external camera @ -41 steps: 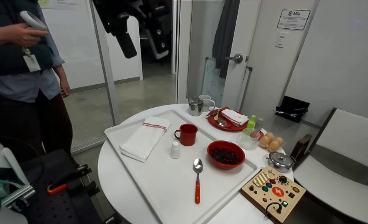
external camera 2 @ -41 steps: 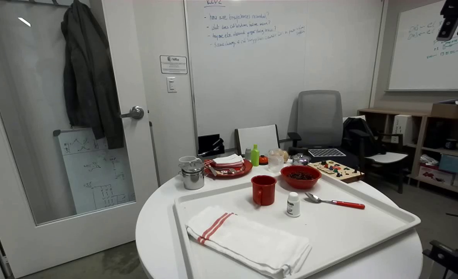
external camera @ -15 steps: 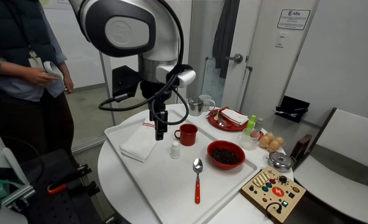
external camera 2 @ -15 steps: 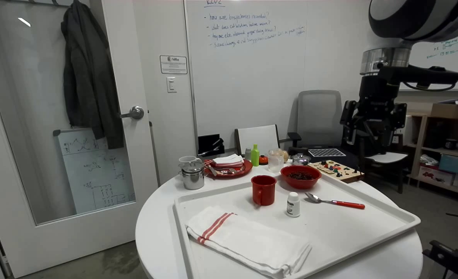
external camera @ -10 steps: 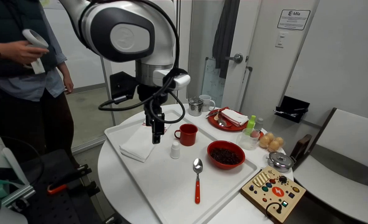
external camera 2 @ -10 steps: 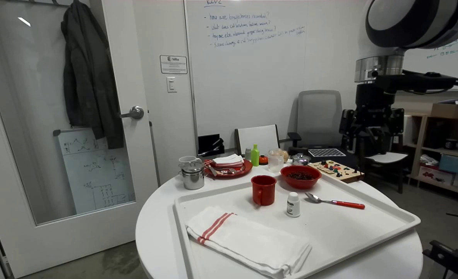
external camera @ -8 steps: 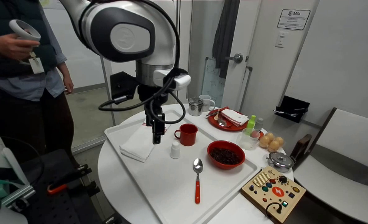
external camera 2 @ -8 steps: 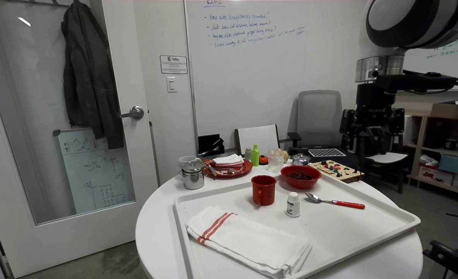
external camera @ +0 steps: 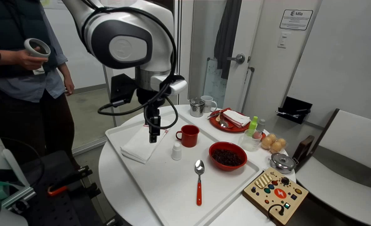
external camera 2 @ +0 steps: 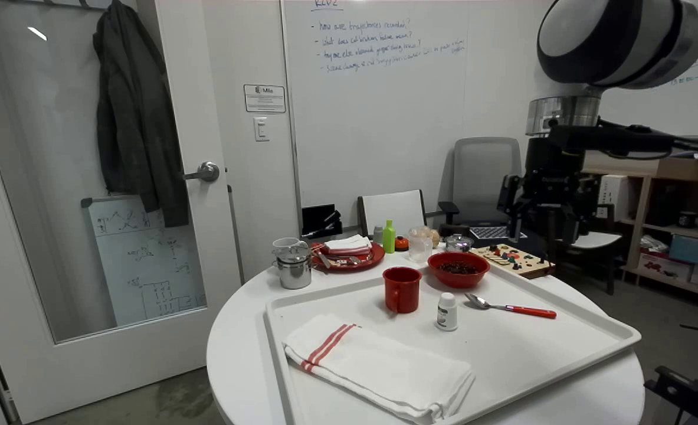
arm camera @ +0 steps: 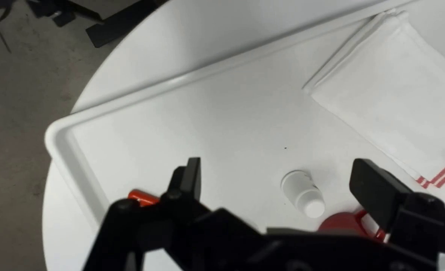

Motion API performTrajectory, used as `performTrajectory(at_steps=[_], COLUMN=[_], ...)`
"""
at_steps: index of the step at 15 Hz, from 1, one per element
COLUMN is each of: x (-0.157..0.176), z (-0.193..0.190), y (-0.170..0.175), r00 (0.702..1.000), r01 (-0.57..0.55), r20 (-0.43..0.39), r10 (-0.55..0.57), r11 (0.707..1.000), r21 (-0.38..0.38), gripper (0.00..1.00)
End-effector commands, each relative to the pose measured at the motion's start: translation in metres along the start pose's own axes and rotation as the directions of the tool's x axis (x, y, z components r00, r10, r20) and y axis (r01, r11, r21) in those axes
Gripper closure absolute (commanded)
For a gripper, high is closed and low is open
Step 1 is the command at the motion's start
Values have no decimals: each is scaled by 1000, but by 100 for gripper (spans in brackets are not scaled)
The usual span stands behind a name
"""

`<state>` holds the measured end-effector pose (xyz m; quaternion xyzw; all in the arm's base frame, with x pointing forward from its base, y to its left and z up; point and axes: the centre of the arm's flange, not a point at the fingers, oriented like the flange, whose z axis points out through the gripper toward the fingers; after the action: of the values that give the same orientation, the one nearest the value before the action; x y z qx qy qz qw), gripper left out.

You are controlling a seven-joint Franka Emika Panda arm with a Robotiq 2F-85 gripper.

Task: Fold the white towel.

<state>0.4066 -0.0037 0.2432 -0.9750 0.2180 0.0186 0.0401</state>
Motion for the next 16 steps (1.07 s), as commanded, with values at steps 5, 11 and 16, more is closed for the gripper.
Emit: performTrajectory(at_steps=[5,11,16], x=[15,13,5], z=[71,130,168], y=[-85,-105,-114], r00=[995,971,938], r01=[-95,-229,-320], r20=[12,87,170], r10=[94,223,302], r11=[992,971,944], r21=[85,66,87], gripper=[0,0,0])
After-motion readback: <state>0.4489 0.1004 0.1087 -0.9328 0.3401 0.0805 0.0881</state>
